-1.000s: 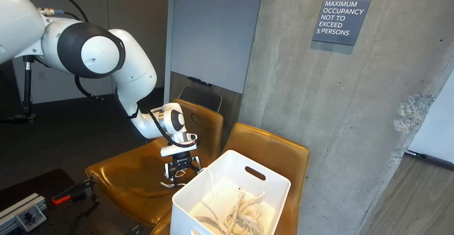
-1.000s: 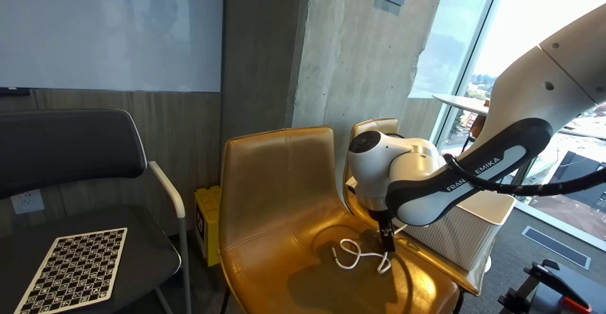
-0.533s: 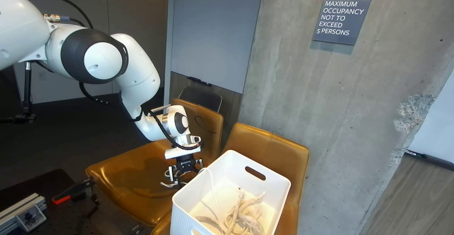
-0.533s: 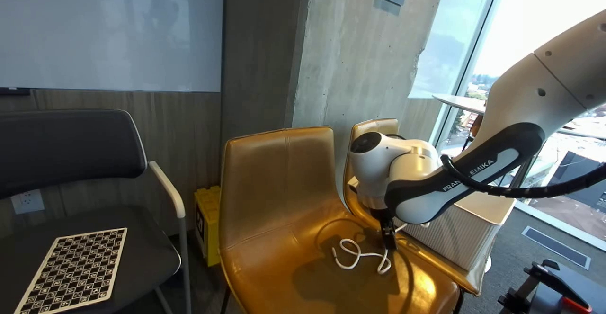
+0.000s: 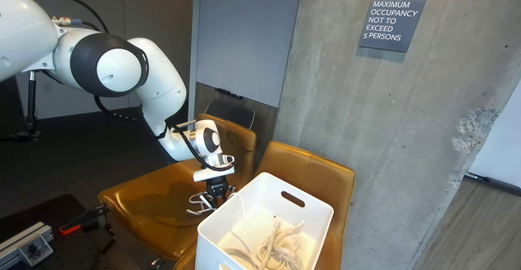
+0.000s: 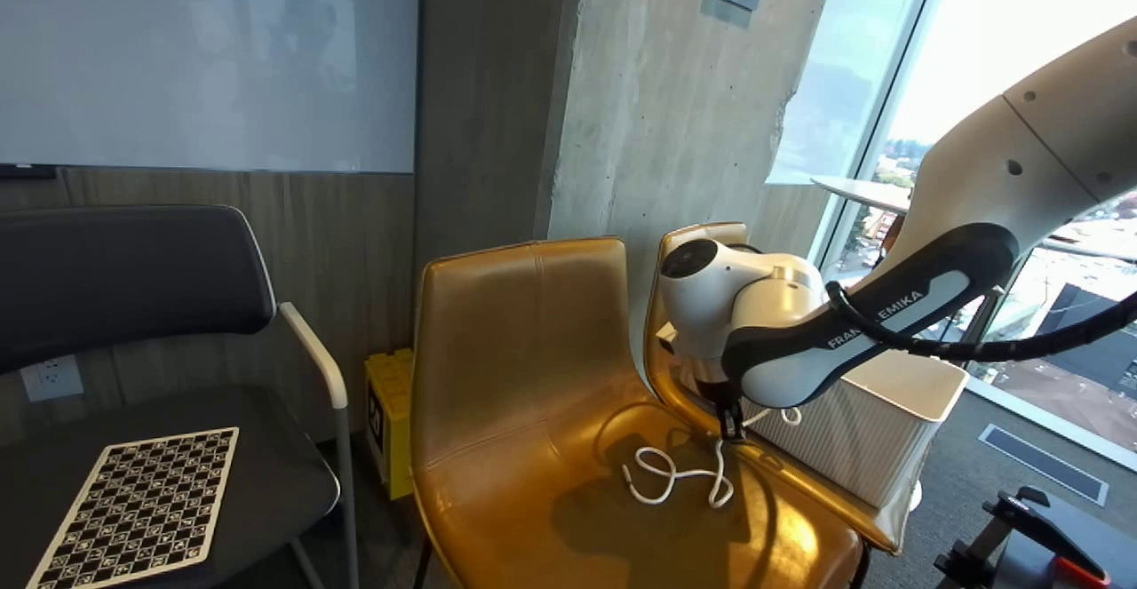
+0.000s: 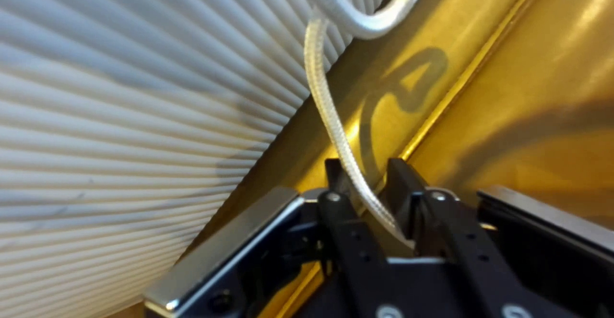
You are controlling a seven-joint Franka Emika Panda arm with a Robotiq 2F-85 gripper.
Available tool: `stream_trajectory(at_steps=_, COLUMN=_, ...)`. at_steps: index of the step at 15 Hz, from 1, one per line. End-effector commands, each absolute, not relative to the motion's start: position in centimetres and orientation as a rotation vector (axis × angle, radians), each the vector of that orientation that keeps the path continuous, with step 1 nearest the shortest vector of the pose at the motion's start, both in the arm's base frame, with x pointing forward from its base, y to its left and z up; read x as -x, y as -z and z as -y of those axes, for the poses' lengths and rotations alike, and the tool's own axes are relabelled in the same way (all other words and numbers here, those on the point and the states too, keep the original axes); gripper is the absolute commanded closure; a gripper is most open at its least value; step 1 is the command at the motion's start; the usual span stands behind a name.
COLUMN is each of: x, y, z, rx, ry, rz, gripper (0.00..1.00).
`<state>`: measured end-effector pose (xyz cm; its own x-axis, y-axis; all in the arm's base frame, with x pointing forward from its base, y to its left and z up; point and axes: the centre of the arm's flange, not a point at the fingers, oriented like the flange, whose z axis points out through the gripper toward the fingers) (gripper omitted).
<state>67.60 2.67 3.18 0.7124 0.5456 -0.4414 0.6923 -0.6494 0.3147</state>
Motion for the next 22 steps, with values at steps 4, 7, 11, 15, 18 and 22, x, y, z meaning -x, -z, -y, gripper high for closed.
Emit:
stream_trajectory(at_steps=4, x=-67.3, y=-4.8, z=-0.5, rx=-2.486, ry=0.441, rz=-0.929, gripper=1.0)
stream_trajectory(at_steps=7, x=-64.5, y=-6.4, z=-2.7, rx=-2.495, ry=0.437, rz=-0.978, gripper=0.99)
stream_trajectory(at_steps=11, x=-61.5, y=-10.1, z=-5.9, rx=-2.511, ry=0.412, rz=-1.058, gripper=0.99)
stream_trajectory(at_steps=15, x=-61.0, y=-17.7, z=-6.8, rx=-2.531, ry=0.29, rz=-1.065, gripper=0.99)
stream_trajectory(at_steps=18, x=-62.4, y=-24.8, z=-6.1, rx=-2.552, ry=0.158, rz=-1.001, gripper=0.99)
stream_trajectory(at_steps=22, x=-65.2, y=-35.5, z=-3.5, rx=-2.629, ry=-0.041, rz=-0.853, gripper=0.99)
